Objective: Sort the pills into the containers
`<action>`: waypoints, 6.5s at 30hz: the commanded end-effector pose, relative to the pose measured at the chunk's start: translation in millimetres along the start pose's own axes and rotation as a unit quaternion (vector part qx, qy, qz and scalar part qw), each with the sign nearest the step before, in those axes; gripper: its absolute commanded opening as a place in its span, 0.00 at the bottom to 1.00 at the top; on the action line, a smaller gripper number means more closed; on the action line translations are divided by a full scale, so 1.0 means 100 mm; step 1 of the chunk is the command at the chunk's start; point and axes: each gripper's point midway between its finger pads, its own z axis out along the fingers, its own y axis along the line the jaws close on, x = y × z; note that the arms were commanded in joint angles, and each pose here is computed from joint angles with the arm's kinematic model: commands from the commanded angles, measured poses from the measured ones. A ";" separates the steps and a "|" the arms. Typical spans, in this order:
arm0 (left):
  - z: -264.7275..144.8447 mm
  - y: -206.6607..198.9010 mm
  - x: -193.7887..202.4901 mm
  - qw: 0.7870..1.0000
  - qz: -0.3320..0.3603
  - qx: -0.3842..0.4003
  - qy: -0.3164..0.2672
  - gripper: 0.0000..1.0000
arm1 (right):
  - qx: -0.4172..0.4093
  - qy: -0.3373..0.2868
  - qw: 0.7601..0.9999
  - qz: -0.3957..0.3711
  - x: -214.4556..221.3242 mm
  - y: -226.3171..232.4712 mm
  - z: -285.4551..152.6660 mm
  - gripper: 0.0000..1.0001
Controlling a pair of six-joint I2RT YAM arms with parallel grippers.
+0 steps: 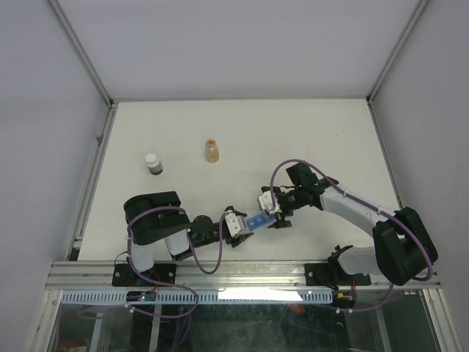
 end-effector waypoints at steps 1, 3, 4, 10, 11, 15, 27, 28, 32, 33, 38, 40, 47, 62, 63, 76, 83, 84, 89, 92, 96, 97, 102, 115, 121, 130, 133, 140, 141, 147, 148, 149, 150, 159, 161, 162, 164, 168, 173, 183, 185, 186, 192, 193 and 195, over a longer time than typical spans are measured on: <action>0.08 0.10 -0.28 0.998 -0.010 -0.035 -0.056 0.64 | 0.003 -0.009 1.000 -0.011 -0.05 -0.03 0.04 0.86; 0.09 0.08 -0.25 0.998 -0.015 -0.032 -0.054 0.62 | -0.003 -0.008 1.000 -0.012 -0.04 0.00 0.06 0.86; 0.10 0.08 -0.25 0.998 -0.017 -0.031 -0.056 0.61 | -0.004 -0.008 1.000 -0.012 -0.04 0.01 0.07 0.86; 0.14 0.04 -0.25 0.998 -0.027 -0.026 -0.059 0.53 | -0.006 -0.005 1.000 -0.012 -0.02 0.02 0.10 0.85; 0.14 0.04 -0.25 0.997 -0.028 -0.027 -0.060 0.53 | -0.006 -0.004 1.000 -0.012 -0.02 0.02 0.11 0.84; 0.14 0.03 -0.23 0.997 -0.029 -0.027 -0.060 0.49 | -0.008 0.002 1.000 -0.013 0.00 0.03 0.16 0.82; 0.13 -0.01 -0.23 0.997 -0.024 -0.016 -0.067 0.29 | -0.007 0.034 0.999 -0.011 0.13 0.02 0.27 0.77; 0.13 -0.01 -0.24 0.997 -0.024 -0.014 -0.069 0.28 | -0.006 0.037 0.999 -0.012 0.14 0.01 0.27 0.76; 0.14 -0.03 -0.26 0.997 -0.024 -0.009 -0.072 0.27 | -0.008 0.047 0.999 -0.014 0.16 0.01 0.30 0.70; 0.13 -0.03 -0.25 0.997 -0.024 -0.009 -0.072 0.27 | -0.008 0.049 0.999 -0.015 0.17 0.01 0.30 0.68; 0.13 -0.04 -0.27 0.997 -0.025 -0.006 -0.074 0.26 | -0.013 0.054 0.998 -0.017 0.17 0.03 0.34 0.62; 0.13 -0.04 -0.27 0.997 -0.026 -0.005 -0.075 0.25 | -0.015 0.056 0.998 -0.018 0.17 0.03 0.35 0.60; 0.12 -0.05 -0.27 0.997 -0.027 -0.003 -0.076 0.24 | -0.019 0.054 0.998 -0.017 0.15 0.04 0.36 0.46; 0.08 -0.14 -0.23 0.997 -0.018 0.020 -0.071 0.19 | -0.044 0.012 0.998 0.048 -0.04 0.04 0.26 0.24; 0.08 -0.14 -0.24 0.997 -0.019 0.021 -0.072 0.19 | -0.043 0.013 0.998 0.051 -0.04 0.03 0.25 0.24; 0.09 -0.18 -0.26 0.996 -0.023 0.032 -0.074 0.19 | 0.034 0.010 0.996 0.085 -0.07 -0.27 0.10 0.57; 0.10 -0.18 -0.24 0.997 -0.023 0.034 -0.069 0.19 | 0.082 0.001 0.991 0.105 -0.11 -0.44 -0.03 0.56; 0.10 -0.18 -0.24 0.997 -0.023 0.034 -0.069 0.19 | 0.089 0.001 0.990 0.111 -0.11 -0.46 -0.04 0.56; 0.12 -0.18 -0.25 0.997 -0.023 0.035 -0.068 0.19 | 0.122 0.009 0.982 0.148 -0.05 -0.59 -0.05 0.47; 0.13 -0.19 -0.25 0.997 -0.023 0.037 -0.066 0.19 | 0.128 0.012 0.978 0.163 -0.01 -0.61 -0.02 0.42; 0.14 -0.19 -0.23 0.997 -0.023 0.036 -0.063 0.19 | 0.126 0.025 0.977 0.169 0.04 -0.60 0.06 0.40; 0.15 -0.19 -0.23 0.997 -0.023 0.036 -0.063 0.19 | 0.125 0.030 0.977 0.169 0.06 -0.59 0.08 0.40; 0.16 -0.17 -0.20 0.998 -0.023 0.032 -0.055 0.19 | 0.118 0.071 0.976 0.171 0.20 -0.55 0.19 0.38; 0.19 -0.14 -0.15 0.999 -0.021 0.025 -0.040 0.20 | 0.107 0.063 0.970 0.211 0.05 -0.60 0.15 0.43; 0.25 -0.13 -0.10 0.999 -0.020 0.034 -0.021 0.25 | 0.100 0.004 0.966 0.237 -0.24 -0.67 -0.24 0.55; 0.47 0.15 -0.15 0.998 -0.047 0.044 -0.002 0.67 | 0.164 -0.017 0.952 0.256 -0.30 -0.84 -0.76 0.59; 0.47 0.22 -0.34 0.998 -0.056 0.032 -0.017 0.83 | 0.186 -0.025 0.947 0.260 -0.31 -0.89 -0.88 0.60; 0.37 0.48 -0.64 0.994 -0.111 -0.014 0.002 0.89 | 0.207 -0.038 0.943 0.259 -0.35 -0.92 -1.01 0.62; 0.34 0.53 -0.67 0.992 -0.124 -0.024 0.008 0.89 | 0.208 -0.039 0.942 0.259 -0.35 -0.91 -1.01 0.62; 0.12 0.97 -0.83 0.975 -0.201 -0.097 0.018 0.89 | 0.209 -0.042 0.942 0.260 -0.36 -0.91 -1.03 0.62; 0.06 1.06 -0.94 0.972 -0.206 -0.111 0.004 0.89 | 0.209 -0.041 0.942 0.260 -0.36 -0.91 -1.02 0.62; 0.01 1.14 -1.00 0.969 -0.212 -0.124 -0.004 0.89 | 0.210 -0.041 0.941 0.260 -0.36 -0.91 -1.03 0.62; -0.03 1.23 -1.04 0.966 -0.219 -0.140 -0.010 0.89 | 0.211 -0.042 0.941 0.260 -0.36 -0.91 -1.04 0.62; -0.49 2.25 -1.02 0.900 -0.304 -0.313 0.006 0.90 | 0.214 -0.044 0.940 0.262 -0.35 -0.91 -1.06 0.62; -0.58 2.47 -0.98 0.878 -0.320 -0.356 0.017 0.91 | 0.214 -0.044 0.940 0.262 -0.35 -0.91 -1.06 0.62; -0.62 2.56 -0.97 0.868 -0.321 -0.378 0.023 0.94 | 0.214 -0.045 0.940 0.262 -0.35 -0.91 -1.06 0.62; -0.68 2.73 -0.92 0.848 -0.319 -0.421 0.039 0.97 | 0.213 -0.046 0.940 0.262 -0.36 -0.91 -1.06 0.62; -0.67 3.02 -0.76 0.826 -0.301 -0.468 0.086 0.99 | 0.208 -0.047 0.940 0.266 -0.34 -0.90 -1.04 0.62; -0.54 3.31 -0.43 0.811 -0.286 -0.482 0.171 0.98 | 0.207 -0.045 0.940 0.267 -0.34 -0.90 -1.03 0.62; -0.26 3.41 -0.09 0.813 -0.284 -0.448 0.240 0.91 | 0.207 -0.042 0.940 0.269 -0.31 -0.90 -1.02 0.62; -0.24 3.38 -0.02 0.813 -0.289 -0.441 0.247 0.86 | 0.207 -0.042 0.940 0.269 -0.31 -0.90 -1.02 0.62; -0.23 3.37 0.00 0.813 -0.292 -0.438 0.249 0.84 | 0.207 -0.043 0.940 0.269 -0.31 -0.90 -1.02 0.62; -0.18 3.30 0.06 0.816 -0.303 -0.422 0.255 0.64 | 0.206 -0.043 0.940 0.269 -0.32 -0.89 -1.02 0.62; -0.17 3.30 0.06 0.816 -0.303 -0.420 0.256 0.56 | 0.206 -0.043 0.940 0.268 -0.32 -0.89 -1.02 0.62; -0.16 3.30 0.05 0.817 -0.305 -0.417 0.256 0.34 | 0.204 -0.044 0.941 0.267 -0.32 -0.89 -1.02 0.62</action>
